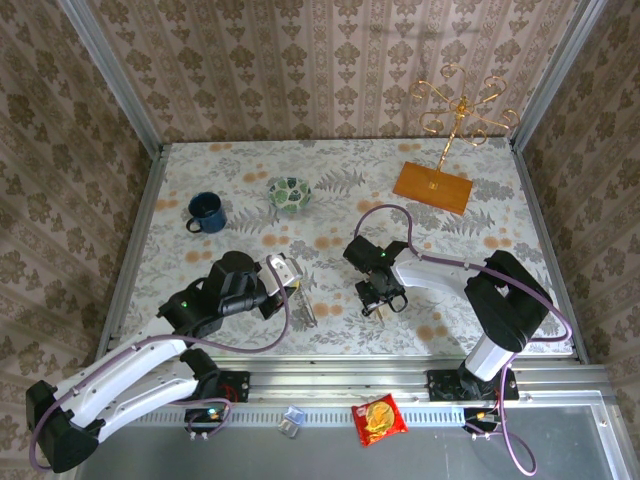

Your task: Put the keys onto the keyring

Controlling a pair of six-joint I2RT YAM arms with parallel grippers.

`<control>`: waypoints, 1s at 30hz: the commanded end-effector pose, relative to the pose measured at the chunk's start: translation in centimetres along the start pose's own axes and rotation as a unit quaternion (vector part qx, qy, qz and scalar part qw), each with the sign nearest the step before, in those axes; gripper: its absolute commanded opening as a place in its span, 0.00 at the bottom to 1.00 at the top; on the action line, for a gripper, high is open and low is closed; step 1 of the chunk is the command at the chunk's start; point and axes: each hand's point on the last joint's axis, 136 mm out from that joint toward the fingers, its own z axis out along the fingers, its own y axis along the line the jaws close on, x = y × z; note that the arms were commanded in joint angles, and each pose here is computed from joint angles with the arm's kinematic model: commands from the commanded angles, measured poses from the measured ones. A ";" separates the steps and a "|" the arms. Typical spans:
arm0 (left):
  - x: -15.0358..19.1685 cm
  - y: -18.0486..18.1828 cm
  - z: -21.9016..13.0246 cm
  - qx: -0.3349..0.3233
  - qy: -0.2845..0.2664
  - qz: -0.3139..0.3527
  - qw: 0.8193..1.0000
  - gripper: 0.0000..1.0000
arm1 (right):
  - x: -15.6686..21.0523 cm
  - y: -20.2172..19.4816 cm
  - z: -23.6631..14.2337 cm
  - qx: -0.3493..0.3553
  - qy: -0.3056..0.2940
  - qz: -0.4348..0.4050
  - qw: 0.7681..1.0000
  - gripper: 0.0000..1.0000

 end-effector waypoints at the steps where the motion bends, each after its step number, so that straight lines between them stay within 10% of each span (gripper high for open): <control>1: -0.9 -0.4 0.0 0.010 -0.021 -0.002 1.000 0.00 | -0.4 -0.2 -1.6 0.000 -0.034 -0.017 0.999 0.00; 16: -2.2 -1.7 0.7 0.038 -0.045 0.032 0.998 0.00 | -0.7 7.3 -14.7 -0.260 -0.270 -0.202 0.905 0.00; 30: -3.7 -4.7 0.9 0.114 -0.084 0.085 0.986 0.00 | -0.8 10.0 -18.7 -0.307 -0.278 -0.299 0.859 0.00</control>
